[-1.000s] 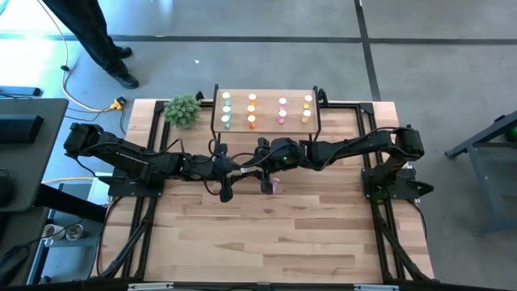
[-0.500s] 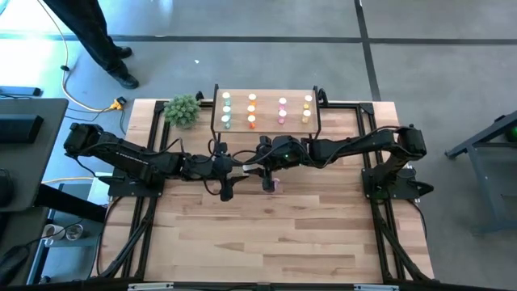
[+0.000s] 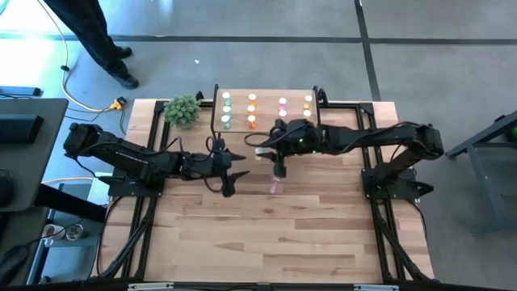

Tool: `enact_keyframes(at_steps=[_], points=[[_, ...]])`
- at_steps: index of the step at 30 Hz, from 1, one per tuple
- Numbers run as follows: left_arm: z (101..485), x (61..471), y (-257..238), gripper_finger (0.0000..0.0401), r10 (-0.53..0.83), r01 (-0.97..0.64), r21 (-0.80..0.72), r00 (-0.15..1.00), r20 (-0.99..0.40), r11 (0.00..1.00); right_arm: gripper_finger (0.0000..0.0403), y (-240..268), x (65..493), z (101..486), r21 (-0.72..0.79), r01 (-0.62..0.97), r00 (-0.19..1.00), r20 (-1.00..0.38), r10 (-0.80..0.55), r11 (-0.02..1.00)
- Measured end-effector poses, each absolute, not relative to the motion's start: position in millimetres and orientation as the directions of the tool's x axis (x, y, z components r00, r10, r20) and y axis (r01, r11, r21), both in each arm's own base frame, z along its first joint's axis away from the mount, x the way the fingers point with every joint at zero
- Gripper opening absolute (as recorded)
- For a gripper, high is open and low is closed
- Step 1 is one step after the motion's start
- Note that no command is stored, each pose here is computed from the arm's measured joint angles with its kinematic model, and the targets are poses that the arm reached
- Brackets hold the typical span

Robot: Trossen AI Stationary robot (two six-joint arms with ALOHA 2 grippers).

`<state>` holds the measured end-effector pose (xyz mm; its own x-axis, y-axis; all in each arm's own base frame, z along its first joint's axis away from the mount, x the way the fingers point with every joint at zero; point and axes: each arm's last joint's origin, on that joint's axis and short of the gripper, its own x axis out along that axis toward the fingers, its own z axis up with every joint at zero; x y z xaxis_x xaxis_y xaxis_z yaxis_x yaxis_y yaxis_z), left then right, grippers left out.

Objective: Pick and place medicine bottles onto shelf by color
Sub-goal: Put the yellow pill bottle on the shelf aligned with the yellow pill bottle

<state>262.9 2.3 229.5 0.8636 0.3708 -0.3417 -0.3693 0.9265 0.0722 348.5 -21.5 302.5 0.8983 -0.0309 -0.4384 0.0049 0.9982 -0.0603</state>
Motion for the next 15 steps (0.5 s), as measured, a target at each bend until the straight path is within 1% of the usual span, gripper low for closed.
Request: enact_keyframes(at_steps=[4, 10, 15], points=[[230, 263, 6, 0.0228, 0.382, -0.381, 0.071, 0.859, -0.341, 0.922, 0.0099, -29, 335, 315, -0.09, 0.051, 0.896, -0.436, -0.085, 0.995], [230, 263, 8, 0.0229, 0.385, -0.387, 0.067, 0.859, -0.338, 0.92, 0.0099, -34, 311, 335, -0.133, 0.068, 0.896, -0.427, -0.119, 0.989], [230, 263, 8, 0.0229, 0.383, -0.384, 0.067, 0.86, -0.339, 0.921, 0.0099, -36, 290, 350, -0.226, 0.174, 0.867, -0.427, -0.258, 0.959]])
